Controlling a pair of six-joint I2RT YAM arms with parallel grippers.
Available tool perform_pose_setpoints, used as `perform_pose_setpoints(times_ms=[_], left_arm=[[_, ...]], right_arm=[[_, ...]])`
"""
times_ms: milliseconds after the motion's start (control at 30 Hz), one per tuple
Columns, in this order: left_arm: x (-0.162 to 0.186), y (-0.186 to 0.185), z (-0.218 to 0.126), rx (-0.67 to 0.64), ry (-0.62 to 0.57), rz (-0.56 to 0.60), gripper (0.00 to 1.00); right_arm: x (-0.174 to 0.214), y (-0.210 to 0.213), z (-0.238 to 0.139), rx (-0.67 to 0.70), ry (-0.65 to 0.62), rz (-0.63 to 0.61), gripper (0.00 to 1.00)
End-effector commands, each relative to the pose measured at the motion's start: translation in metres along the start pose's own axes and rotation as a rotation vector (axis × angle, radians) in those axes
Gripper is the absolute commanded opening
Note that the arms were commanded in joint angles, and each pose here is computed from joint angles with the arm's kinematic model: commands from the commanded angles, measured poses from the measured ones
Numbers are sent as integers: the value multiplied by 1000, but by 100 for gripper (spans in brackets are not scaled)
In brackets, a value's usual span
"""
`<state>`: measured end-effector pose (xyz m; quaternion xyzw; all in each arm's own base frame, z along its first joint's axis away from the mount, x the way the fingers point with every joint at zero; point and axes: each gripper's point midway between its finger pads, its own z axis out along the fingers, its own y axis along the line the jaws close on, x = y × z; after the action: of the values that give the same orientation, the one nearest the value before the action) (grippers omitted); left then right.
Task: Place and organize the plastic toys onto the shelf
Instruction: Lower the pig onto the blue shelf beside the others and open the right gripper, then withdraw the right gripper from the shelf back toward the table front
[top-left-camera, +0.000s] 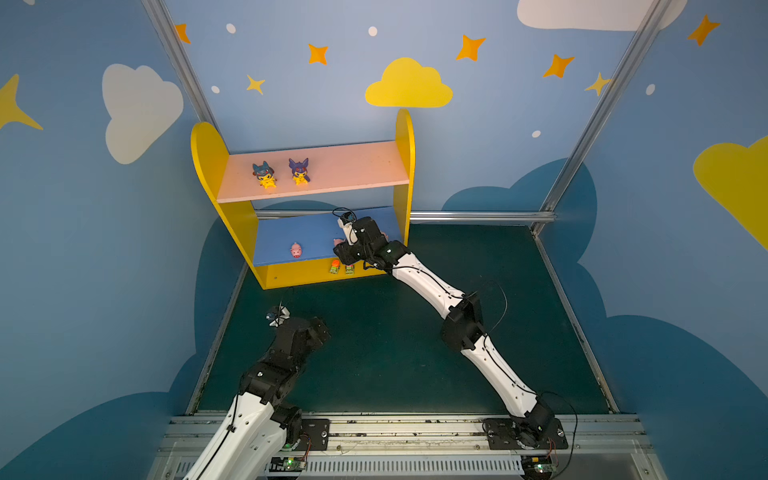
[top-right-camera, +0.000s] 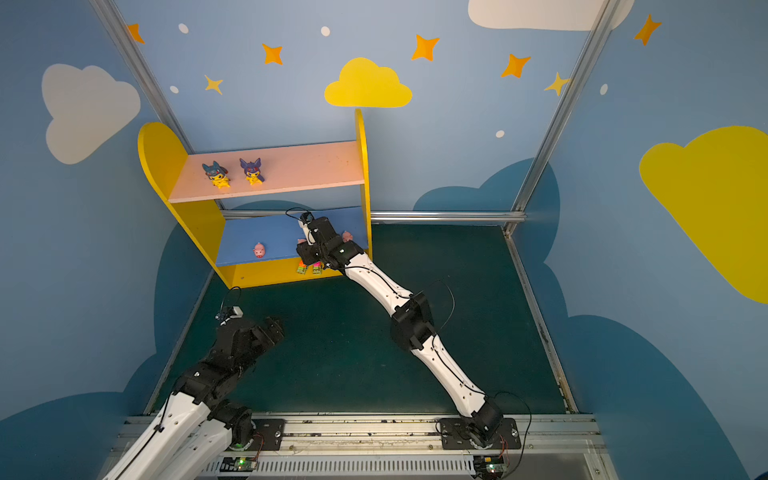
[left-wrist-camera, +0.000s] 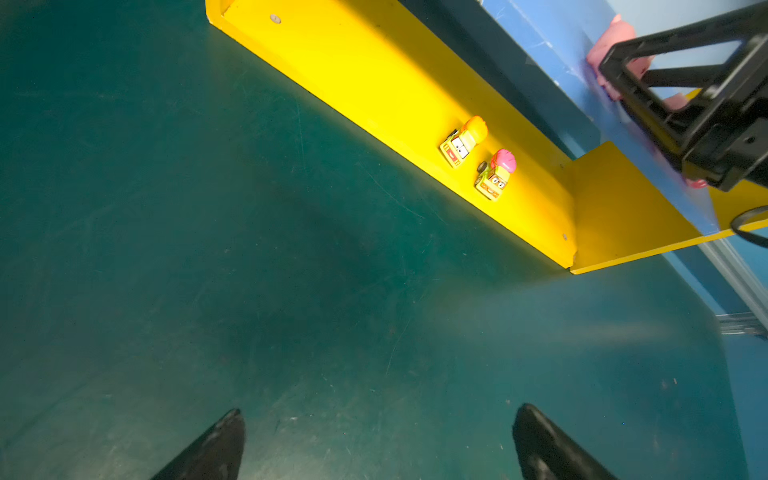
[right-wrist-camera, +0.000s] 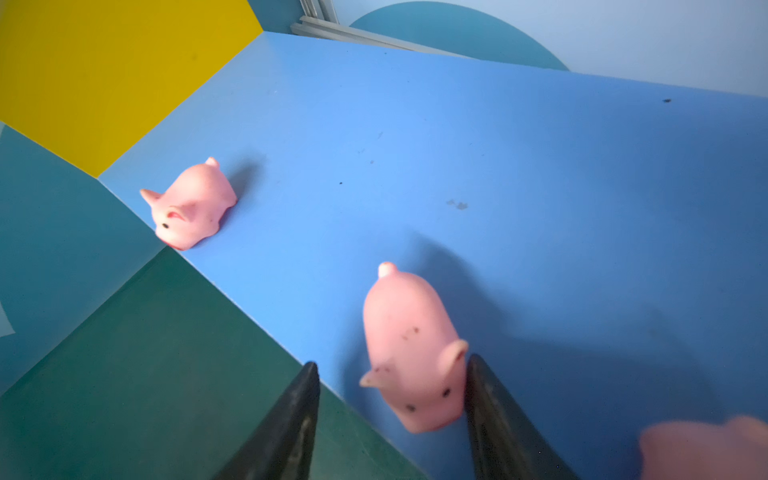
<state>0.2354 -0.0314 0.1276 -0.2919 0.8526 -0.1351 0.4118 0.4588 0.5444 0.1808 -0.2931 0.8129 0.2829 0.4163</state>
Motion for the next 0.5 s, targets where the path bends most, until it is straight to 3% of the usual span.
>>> perform_pose_setpoints(times_ms=[0,467], left_arm=[[6,6,1,-14,16,11,100],[4,5,-4,3,5,4,100]], right_arm=[[-12,14,-17,-13,-2,6,56],[-23,25,-29,-23,-16,-2,58]])
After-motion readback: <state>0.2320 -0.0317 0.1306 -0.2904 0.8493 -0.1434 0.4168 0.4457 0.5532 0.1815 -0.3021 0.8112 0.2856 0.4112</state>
